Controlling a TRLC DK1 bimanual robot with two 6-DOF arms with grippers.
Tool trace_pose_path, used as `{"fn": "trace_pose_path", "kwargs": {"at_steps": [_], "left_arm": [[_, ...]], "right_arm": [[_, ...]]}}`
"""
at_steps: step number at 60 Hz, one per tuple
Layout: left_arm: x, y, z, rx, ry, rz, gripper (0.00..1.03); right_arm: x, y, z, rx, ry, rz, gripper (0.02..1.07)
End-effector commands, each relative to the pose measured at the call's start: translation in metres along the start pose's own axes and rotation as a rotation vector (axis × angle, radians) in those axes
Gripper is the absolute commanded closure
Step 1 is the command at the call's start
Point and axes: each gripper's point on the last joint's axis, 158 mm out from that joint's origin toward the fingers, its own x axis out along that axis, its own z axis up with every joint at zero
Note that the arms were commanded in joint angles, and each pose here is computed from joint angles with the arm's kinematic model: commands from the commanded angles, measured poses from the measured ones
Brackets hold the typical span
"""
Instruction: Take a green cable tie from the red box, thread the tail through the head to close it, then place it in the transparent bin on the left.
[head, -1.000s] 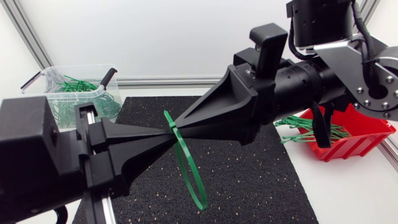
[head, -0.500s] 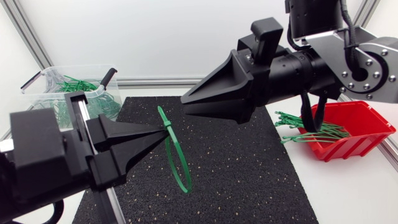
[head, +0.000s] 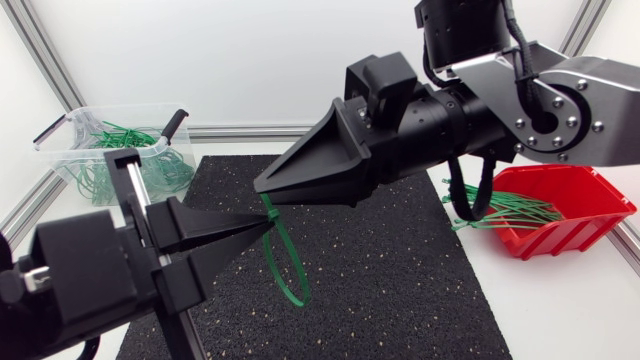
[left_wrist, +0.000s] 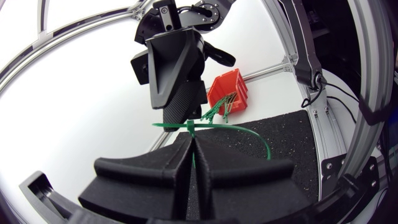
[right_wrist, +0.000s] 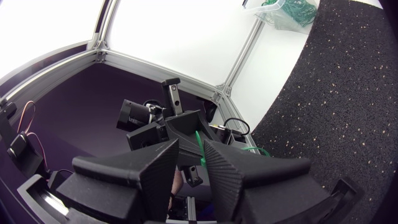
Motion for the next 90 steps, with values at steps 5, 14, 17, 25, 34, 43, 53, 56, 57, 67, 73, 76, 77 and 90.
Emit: {"fn": "trace_pose_path", "kwargs": {"at_steps": [5,14,17,25,34,43,53,56,57,67,73,76,77,90], "left_arm": [[0.001,-0.001,0.003,0.043,0.002,-0.005,0.99],[0.0,-0.001,0.005,0.046,0.005,-0.007,0.99],[0.0,-0.002,0.006,0.047,0.002,-0.01,0.99],[-0.001,-0.006,0.008,0.054,0.001,-0.009,0.99],[-0.003,-0.013,0.011,0.066,-0.001,-0.011,0.99],[-0.004,-0.021,0.017,0.074,-0.009,-0.019,0.99],[-0.004,-0.036,0.022,0.076,-0.015,-0.049,0.99],[-0.003,-0.037,0.021,0.08,-0.007,-0.046,0.99],[-0.003,-0.037,0.02,0.08,-0.004,-0.045,0.99],[0.0,-0.038,0.017,0.078,0.007,-0.044,0.99],[0.001,-0.038,0.017,0.071,0.009,-0.043,0.99],[0.001,-0.038,0.017,0.063,0.009,-0.043,0.99],[0.001,-0.038,0.017,0.062,0.01,-0.044,0.99],[0.005,-0.009,0.009,0.017,0.055,0.042,0.98]], "right_arm": [[0.008,-0.006,-0.006,-0.009,0.031,-0.01,0.72],[0.008,-0.01,-0.009,-0.023,0.034,-0.03,0.77],[0.007,-0.009,-0.01,-0.029,0.031,-0.035,0.85],[0.002,-0.007,-0.008,-0.056,0.007,-0.051,1.01],[-0.003,-0.005,-0.005,-0.061,-0.009,-0.055,1.01],[-0.008,-0.004,0.003,-0.068,-0.028,-0.058,1.01],[-0.008,-0.009,0.013,-0.07,-0.044,-0.072,1.01],[-0.008,-0.012,0.016,-0.068,-0.048,-0.074,1.01],[-0.008,-0.013,0.017,-0.065,-0.047,-0.075,1.01],[-0.006,-0.018,0.015,-0.056,-0.04,-0.078,1.01],[-0.008,-0.022,0.017,-0.049,-0.046,-0.084,1.01],[-0.01,-0.024,0.017,-0.048,-0.051,-0.088,1.01],[-0.01,-0.025,0.016,-0.046,-0.05,-0.088,1.01],[-0.014,-0.047,0.009,-0.107,-0.078,-0.169,0.67]]}}
